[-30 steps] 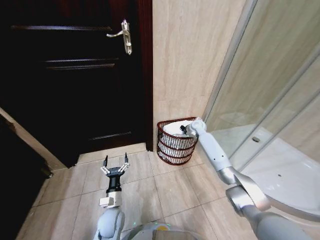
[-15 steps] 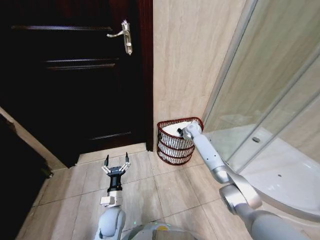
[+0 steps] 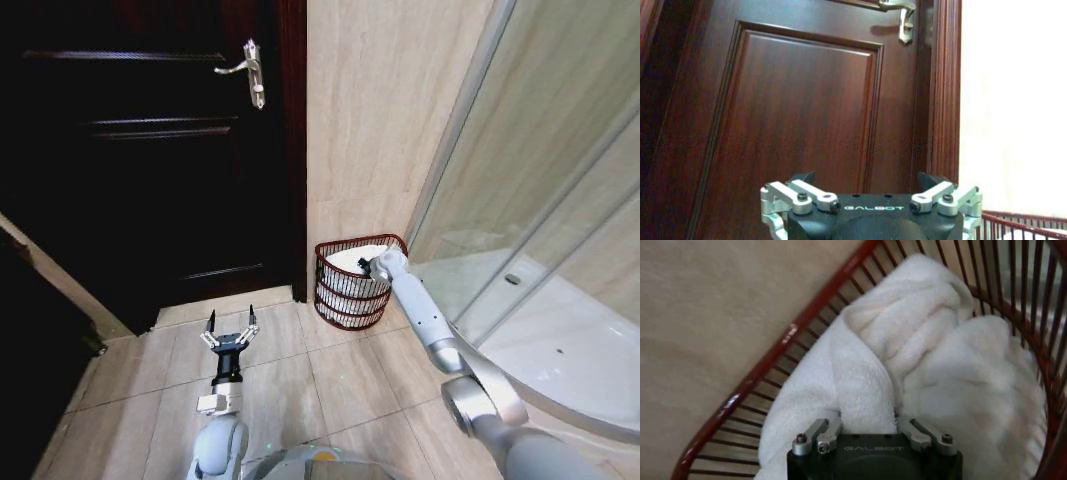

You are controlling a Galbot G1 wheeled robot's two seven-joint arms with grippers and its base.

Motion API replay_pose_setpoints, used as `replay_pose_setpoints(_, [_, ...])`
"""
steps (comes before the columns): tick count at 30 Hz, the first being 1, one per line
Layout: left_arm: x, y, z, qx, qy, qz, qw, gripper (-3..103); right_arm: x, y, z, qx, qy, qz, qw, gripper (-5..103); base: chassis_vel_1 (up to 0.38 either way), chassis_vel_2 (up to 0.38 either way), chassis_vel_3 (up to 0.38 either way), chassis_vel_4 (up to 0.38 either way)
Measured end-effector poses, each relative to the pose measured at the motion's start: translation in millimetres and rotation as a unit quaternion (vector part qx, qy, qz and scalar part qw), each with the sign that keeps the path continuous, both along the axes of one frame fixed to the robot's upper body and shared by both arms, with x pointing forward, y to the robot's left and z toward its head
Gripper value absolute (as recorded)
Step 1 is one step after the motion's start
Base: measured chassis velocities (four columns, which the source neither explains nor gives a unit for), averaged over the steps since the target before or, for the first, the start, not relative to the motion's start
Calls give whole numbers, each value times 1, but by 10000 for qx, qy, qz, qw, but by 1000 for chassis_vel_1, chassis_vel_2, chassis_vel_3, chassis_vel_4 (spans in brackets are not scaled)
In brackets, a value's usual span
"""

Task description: Discard the used towel into the hamper.

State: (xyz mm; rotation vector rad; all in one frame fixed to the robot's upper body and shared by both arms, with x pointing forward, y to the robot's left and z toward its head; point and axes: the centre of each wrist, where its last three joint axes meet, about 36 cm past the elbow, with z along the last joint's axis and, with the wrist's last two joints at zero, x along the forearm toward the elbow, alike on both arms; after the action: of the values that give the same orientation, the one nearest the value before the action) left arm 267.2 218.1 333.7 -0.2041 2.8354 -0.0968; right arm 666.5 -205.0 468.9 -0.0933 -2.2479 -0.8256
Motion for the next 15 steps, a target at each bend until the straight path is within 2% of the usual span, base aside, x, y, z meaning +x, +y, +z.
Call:
replay_pose_setpoints(1, [0, 0, 0, 0, 0, 0, 10000, 100, 0, 0, 0, 0, 0, 0, 10000, 27, 0, 0, 0, 0])
replay_pose_setpoints(2, [0, 1, 1, -1, -9, 3, 10000, 100, -7, 3, 2, -166, -250, 21, 9995, 33, 0, 0, 0, 0])
replay_pose_setpoints(5, [-2, 2, 1, -5, -13, 21, 10000, 100, -31, 7, -3, -1057, -985, 157, 9894, 49, 0, 0, 0, 0])
replay_pose_setpoints(6, [-2, 2, 1, -5, -13, 21, 10000, 100, -31, 7, -3, -1057, -985, 157, 9894, 49, 0, 0, 0, 0])
replay_pose_setpoints(7, [-2, 2, 1, -11, -16, 28, 10000, 100, -40, 6, -4, -1285, -1198, 252, 9841, 54, 0, 0, 0, 0])
replay_pose_setpoints(8, [-3, 3, 1, -12, -21, 36, 10000, 100, -48, 5, -3, -1416, -1339, 303, 9804, 54, 0, 0, 0, 0])
replay_pose_setpoints(10, [-4, 4, 1, -13, -28, 55, 10000, 100, -64, 3, -1, -1602, -1597, 345, 9735, 65, 0, 0, 0, 0])
replay_pose_setpoints(11, [-4, 4, 1, -13, -28, 55, 10000, 100, -64, 3, -1, -1602, -1597, 345, 9735, 65, 0, 0, 0, 0])
replay_pose_setpoints(14, [-6, 7, 2, -16, -40, 70, 10000, 100, -84, 0, 1, -1745, -2017, 428, 9628, 82, 0, 0, 0, 0])
replay_pose_setpoints(15, [-6, 7, 2, -16, -40, 70, 10000, 100, -84, 0, 1, -1745, -2017, 428, 9628, 82, 0, 0, 0, 0])
